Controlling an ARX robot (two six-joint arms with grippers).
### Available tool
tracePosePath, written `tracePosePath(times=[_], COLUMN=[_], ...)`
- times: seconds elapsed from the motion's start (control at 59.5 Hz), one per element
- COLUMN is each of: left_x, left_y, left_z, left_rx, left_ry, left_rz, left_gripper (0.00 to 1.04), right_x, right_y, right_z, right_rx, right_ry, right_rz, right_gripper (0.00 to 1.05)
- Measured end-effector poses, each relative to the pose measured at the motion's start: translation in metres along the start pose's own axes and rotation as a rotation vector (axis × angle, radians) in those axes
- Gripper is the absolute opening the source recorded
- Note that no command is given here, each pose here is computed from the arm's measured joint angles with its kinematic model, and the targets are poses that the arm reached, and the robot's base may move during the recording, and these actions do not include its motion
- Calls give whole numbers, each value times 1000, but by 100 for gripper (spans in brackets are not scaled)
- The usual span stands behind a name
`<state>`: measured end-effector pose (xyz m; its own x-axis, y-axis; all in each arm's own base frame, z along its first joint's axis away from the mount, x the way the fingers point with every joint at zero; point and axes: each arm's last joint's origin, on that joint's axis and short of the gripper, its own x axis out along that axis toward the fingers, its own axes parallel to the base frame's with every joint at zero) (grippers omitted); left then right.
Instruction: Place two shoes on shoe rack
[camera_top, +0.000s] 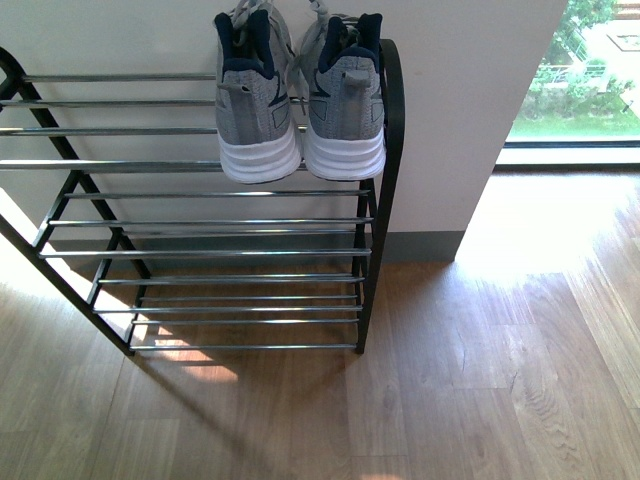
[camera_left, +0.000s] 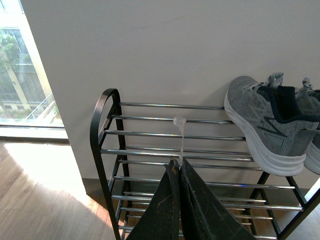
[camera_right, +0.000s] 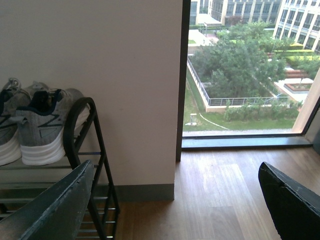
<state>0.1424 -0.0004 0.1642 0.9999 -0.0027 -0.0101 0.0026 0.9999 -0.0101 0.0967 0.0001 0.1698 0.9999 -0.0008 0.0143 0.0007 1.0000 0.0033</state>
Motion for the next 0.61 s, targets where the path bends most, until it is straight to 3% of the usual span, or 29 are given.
tracePosePath(times=[0.605], left_x=[-23], left_y=[0], left_z=[7], left_rx=[0], left_ry=[-26], left_rz=[-1], left_gripper=[1], right_x=[0], right_y=[0], right_z=[0], right_rx=[0], right_ry=[0], right_rz=[0], right_gripper=[96])
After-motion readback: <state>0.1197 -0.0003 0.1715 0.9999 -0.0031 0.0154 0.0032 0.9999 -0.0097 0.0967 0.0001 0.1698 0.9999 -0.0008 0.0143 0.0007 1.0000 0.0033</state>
